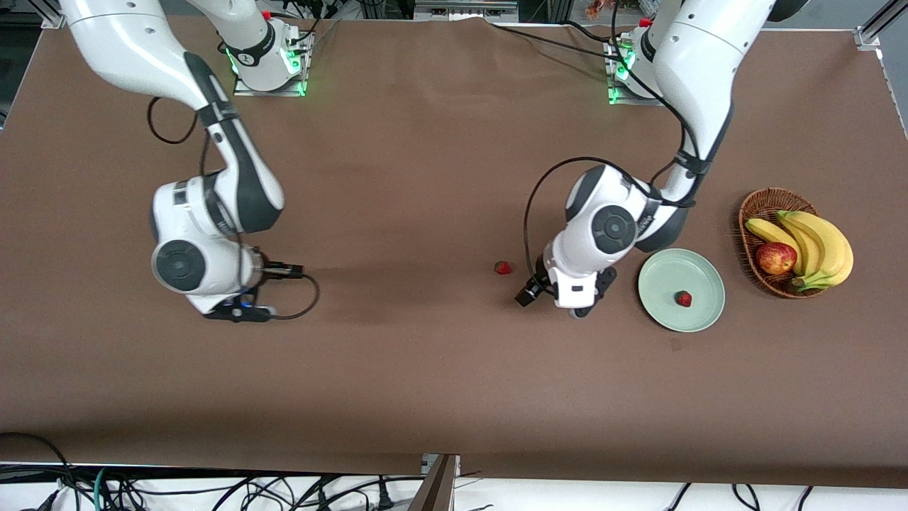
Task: Collect all strawberries into plate
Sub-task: 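Grasp the mid-table strawberry with the left gripper while the right gripper grasps the last, then carry the strawberry to the plate while the right gripper carries the last mid-table, then drop the strawberry onto the plate while the right gripper releases the last mid-table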
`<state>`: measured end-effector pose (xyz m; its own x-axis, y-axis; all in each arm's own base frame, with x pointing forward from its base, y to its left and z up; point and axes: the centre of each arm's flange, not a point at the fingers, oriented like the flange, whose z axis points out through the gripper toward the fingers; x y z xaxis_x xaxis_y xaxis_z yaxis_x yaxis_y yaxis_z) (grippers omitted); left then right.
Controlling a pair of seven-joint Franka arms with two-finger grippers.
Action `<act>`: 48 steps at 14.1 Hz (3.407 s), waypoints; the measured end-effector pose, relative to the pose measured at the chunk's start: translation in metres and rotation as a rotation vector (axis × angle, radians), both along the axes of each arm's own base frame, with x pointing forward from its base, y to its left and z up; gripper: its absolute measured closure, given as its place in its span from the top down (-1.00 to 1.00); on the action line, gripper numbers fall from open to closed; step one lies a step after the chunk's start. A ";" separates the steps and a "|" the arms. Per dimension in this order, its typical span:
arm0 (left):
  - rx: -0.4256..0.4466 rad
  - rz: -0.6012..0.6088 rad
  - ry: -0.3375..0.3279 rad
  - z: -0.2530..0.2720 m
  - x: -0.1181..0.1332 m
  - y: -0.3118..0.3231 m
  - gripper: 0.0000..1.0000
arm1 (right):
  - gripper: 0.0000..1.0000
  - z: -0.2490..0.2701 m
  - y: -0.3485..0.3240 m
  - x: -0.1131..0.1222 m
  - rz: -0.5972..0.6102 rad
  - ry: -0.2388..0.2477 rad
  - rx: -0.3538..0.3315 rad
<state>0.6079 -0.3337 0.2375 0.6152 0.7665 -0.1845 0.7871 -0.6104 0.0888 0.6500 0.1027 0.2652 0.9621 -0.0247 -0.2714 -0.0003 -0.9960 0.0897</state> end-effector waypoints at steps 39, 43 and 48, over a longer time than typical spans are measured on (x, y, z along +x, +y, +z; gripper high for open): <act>0.181 -0.240 0.051 -0.003 0.076 0.295 -0.34 | -0.33 -0.043 0.176 -0.030 -0.311 -0.078 0.111; 0.192 -0.294 0.124 -0.005 0.065 0.326 -0.34 | -0.33 -0.039 0.316 -0.054 -0.526 -0.172 0.155; 0.197 -0.311 0.120 -0.013 0.055 0.324 0.16 | -0.33 -0.070 0.419 -0.094 -0.715 -0.268 0.353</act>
